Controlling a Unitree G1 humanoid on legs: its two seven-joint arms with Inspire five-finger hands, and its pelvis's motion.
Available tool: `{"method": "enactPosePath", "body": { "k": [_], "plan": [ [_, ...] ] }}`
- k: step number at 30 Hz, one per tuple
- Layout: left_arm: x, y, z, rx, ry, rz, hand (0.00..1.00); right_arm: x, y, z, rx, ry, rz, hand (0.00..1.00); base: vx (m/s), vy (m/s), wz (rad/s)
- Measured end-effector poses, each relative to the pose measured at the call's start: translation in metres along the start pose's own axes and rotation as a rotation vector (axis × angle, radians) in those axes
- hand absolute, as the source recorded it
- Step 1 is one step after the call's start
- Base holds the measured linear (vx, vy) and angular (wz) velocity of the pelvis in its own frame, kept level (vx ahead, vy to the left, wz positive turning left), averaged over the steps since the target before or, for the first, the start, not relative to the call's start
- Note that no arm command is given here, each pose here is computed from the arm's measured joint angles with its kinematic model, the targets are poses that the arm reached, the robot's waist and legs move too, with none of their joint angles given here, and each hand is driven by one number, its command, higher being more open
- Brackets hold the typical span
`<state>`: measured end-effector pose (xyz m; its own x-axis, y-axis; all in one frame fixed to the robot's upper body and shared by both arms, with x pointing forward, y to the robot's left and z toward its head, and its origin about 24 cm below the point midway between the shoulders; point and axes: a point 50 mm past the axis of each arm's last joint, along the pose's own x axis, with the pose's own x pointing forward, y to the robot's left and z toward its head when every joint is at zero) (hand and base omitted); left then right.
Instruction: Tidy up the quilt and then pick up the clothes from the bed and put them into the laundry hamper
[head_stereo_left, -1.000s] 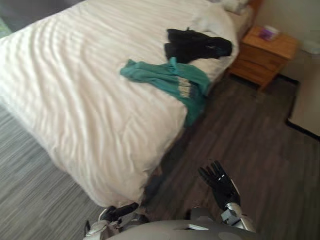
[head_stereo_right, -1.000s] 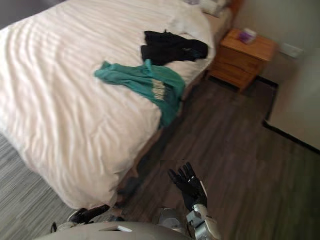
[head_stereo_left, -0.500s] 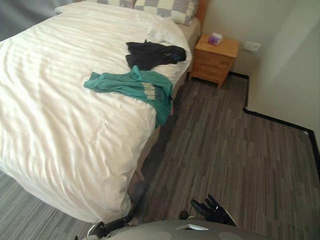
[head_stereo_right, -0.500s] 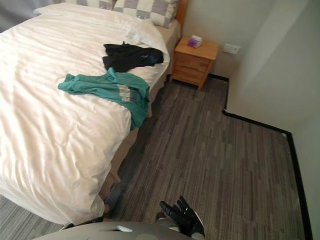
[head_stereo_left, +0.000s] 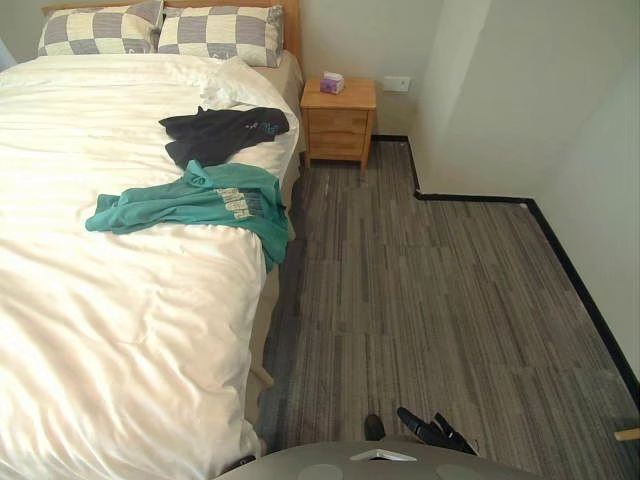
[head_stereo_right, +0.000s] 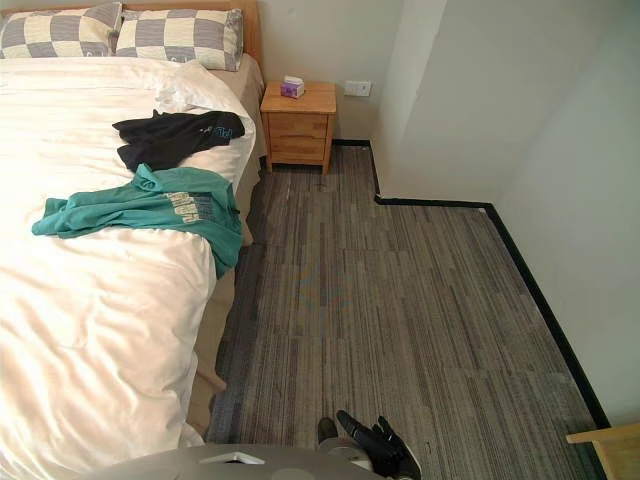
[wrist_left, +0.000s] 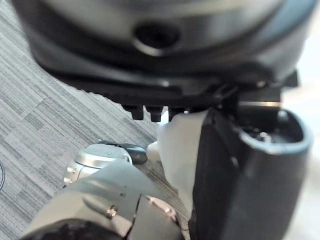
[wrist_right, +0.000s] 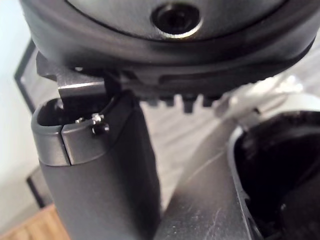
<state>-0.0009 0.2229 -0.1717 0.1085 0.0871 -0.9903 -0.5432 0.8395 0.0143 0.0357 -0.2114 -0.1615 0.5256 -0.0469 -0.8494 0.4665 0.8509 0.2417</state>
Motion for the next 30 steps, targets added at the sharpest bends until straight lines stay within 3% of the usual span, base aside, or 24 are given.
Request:
{"method": "enactPosePath", "body": {
  "k": [8,12,19,23,25,30],
  "plan": [
    [-0.002,-0.008,0.009,-0.017,-0.072,-0.039,1.00,0.001,0.006,0.012,-0.070,-0.042,0.050,1.00,-0.01,-0.017,0.16],
    [-0.002,-0.018,0.029,-0.013,-0.147,-0.067,1.00,0.012,0.036,0.054,-0.132,-0.191,0.155,1.00,-0.02,-0.048,-0.02],
    [0.000,-0.020,0.030,-0.053,-0.120,-0.053,1.00,0.017,0.054,0.067,-0.154,-0.248,0.196,1.00,0.02,-0.033,-0.03],
    [-0.003,-0.003,0.040,-0.039,-0.160,-0.015,1.00,0.018,0.049,0.054,-0.160,-0.199,0.185,1.00,0.05,-0.117,0.28],
    [-0.002,-0.010,0.045,-0.042,-0.165,-0.052,1.00,0.017,0.041,0.063,-0.187,-0.223,0.171,1.00,-0.09,-0.223,0.06],
    [0.001,-0.037,0.017,-0.089,-0.099,-0.158,1.00,0.018,0.024,0.081,-0.300,-0.215,0.124,1.00,-0.05,-0.015,-0.64]
  ]
}}
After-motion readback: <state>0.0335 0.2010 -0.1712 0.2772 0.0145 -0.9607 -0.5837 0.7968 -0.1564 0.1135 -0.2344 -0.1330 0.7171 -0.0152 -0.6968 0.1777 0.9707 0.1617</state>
